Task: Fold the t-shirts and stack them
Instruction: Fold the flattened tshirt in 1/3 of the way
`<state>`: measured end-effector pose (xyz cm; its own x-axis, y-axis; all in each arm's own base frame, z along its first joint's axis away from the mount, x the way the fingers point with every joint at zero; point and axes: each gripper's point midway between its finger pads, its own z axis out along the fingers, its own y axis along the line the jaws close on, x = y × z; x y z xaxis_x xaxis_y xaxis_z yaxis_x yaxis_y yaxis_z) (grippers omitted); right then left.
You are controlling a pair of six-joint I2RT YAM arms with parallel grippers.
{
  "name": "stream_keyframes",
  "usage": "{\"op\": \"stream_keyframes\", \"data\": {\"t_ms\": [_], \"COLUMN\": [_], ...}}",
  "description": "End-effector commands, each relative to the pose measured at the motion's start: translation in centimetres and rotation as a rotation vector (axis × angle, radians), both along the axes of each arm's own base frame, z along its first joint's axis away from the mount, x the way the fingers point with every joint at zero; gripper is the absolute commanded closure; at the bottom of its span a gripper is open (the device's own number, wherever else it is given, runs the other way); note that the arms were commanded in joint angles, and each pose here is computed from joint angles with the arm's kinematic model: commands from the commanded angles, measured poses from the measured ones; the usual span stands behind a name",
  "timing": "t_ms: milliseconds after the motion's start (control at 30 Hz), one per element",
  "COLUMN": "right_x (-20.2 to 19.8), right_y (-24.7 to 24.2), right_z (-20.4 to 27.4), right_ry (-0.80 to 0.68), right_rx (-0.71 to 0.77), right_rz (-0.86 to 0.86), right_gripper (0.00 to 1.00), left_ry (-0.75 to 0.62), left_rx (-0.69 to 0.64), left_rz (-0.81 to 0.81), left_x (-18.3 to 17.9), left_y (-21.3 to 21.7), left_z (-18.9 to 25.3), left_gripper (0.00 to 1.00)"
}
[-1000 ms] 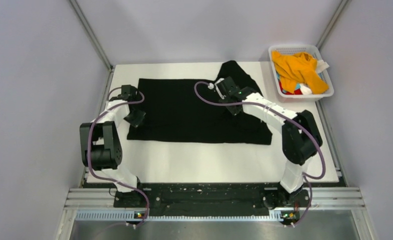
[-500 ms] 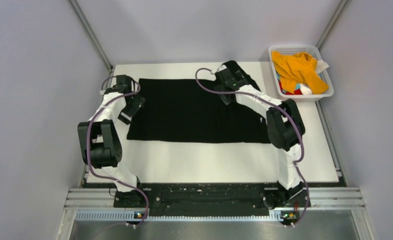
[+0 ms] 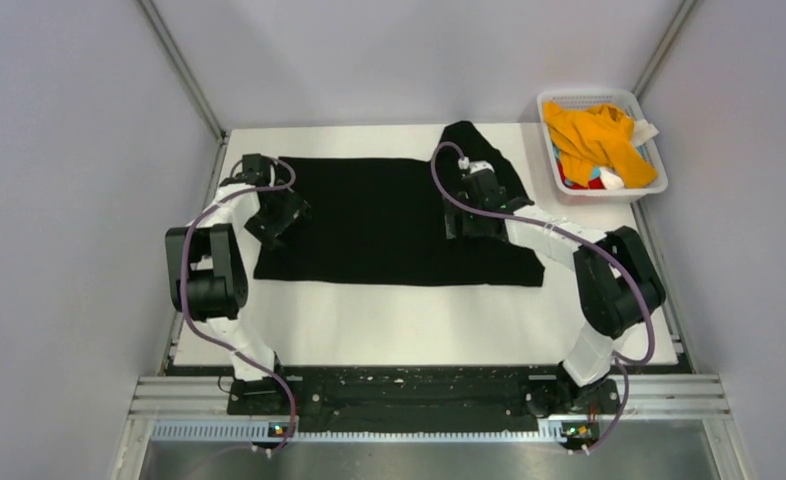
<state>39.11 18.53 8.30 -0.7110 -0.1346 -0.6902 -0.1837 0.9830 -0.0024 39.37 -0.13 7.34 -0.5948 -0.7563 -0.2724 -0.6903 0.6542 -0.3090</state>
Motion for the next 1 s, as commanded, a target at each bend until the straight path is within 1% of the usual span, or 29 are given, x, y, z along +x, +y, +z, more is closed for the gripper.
{"op": "stream_keyframes", "data": {"t_ms": [0,100,200,333,500,633,700,833,967], "right_x": [-0.3,-1.9,-4.1,-7.9,-12.1,-15.0,-16.3,-18.3,-18.7], "right_y": [0.2,-0.9,-1.9,-3.6,-5.7,-6.7,-7.0,-7.5,-8.4], "right_z": [-2.3,-3.8,-5.1,-6.7,-7.1,-6.8,-6.6,-6.1,-5.8], "right_ry": [0.063,0.092,0.131,0.189,0.258,0.287,0.296,0.311,0.292], "right_rx": [0.165,0.143,0.133,0.119,0.118,0.151,0.168,0.195,0.176], "right_rz": [-0.116,-0.135,-0.145,-0.176,-0.263,-0.308,-0.318,-0.325,-0.350], "right_gripper": [0.02,0.02,0.02,0.02,0.03,0.03,0.02,0.02,0.02], "left_ry": [0.047,0.094,0.138,0.195,0.197,0.197,0.179,0.185,0.157], "left_rx": [-0.063,-0.083,-0.120,-0.123,-0.131,-0.157,-0.153,-0.134,-0.141], "left_rz": [-0.060,-0.045,-0.044,-0.016,0.039,0.051,0.056,0.087,0.083], "left_x": [0.6,-0.7,-3.3,-8.2,-14.5,-18.4,-19.6,-21.7,-22.5], "left_y": [-1.2,-1.5,-2.3,-2.6,-3.3,-4.4,-4.7,-4.5,-4.6], "left_z": [-3.2,-5.1,-6.7,-7.6,-7.9,-8.1,-7.9,-8.1,-7.3], "left_gripper": [0.01,0.01,0.01,0.02,0.02,0.02,0.01,0.01,0.02]}}
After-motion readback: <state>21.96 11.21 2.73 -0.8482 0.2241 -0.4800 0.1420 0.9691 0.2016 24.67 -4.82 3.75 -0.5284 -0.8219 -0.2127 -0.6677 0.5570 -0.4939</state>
